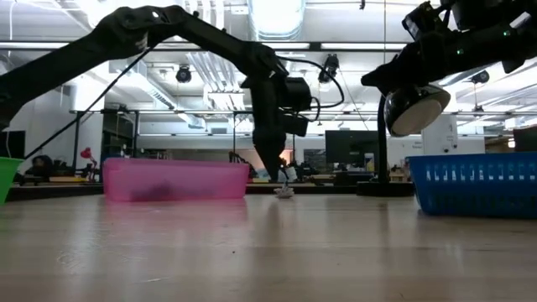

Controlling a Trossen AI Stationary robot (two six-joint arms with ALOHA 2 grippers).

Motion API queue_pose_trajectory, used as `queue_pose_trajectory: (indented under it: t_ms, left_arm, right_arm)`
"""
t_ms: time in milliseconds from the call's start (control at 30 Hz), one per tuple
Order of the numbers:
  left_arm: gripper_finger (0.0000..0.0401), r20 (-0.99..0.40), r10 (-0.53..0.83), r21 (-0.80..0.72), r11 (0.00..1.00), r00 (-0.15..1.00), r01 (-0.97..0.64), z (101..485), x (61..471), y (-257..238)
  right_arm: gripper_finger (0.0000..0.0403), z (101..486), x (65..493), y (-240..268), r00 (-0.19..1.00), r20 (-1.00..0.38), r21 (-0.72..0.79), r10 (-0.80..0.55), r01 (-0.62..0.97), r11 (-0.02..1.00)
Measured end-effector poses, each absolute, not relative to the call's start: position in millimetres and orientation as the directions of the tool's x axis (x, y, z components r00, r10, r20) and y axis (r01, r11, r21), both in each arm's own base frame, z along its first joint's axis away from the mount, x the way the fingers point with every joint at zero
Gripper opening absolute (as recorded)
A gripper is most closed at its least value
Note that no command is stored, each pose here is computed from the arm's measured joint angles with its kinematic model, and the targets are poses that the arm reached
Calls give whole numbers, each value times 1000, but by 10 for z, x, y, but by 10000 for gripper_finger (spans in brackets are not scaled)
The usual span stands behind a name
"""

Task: Pick and place items into bin
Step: Put the white charger cable into the red bin

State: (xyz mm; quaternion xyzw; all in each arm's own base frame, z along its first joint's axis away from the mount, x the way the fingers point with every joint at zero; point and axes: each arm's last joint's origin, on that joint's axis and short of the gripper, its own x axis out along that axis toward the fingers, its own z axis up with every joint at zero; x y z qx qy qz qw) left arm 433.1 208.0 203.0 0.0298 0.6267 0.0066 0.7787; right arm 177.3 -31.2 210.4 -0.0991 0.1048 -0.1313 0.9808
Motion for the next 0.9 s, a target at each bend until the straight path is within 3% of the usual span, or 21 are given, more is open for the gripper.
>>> queue_pose_trajectory:
  t_ms: [267, 433, 533, 667, 767, 900]
  left_arm:
    - [246, -966, 46, 71, 994, 256, 88, 2024, 4455, 1899]
    - [246, -963, 52, -7, 976, 264, -217, 2024, 4465, 1902]
    - [246, -959, 61, -77, 883, 275, -464, 2026, 4468, 1927]
    - [246, -927, 95, -220, 649, 364, -728, 2049, 4542, 1988]
    - [246, -892, 141, -279, 575, 429, -769, 2075, 4608, 2026]
    - [246, -889, 141, -309, 517, 435, -798, 2076, 4620, 2012]
  right_arm:
    - [199, 2104, 1773, -312, 944, -179, -223, -278, 236, 946]
    - [199, 2104, 1773, -312, 944, -179, -223, -278, 237, 946]
    - [199, 2104, 1773, -312, 944, -179, -221, -278, 237, 946]
    - [199, 2104, 1773, -312, 944, -179, -218, -278, 238, 946]
    - [199, 2104, 1773, -312, 944, -179, -210, -278, 240, 948]
    - [199, 2098, 1772, -311, 943, -185, -211, -277, 237, 948]
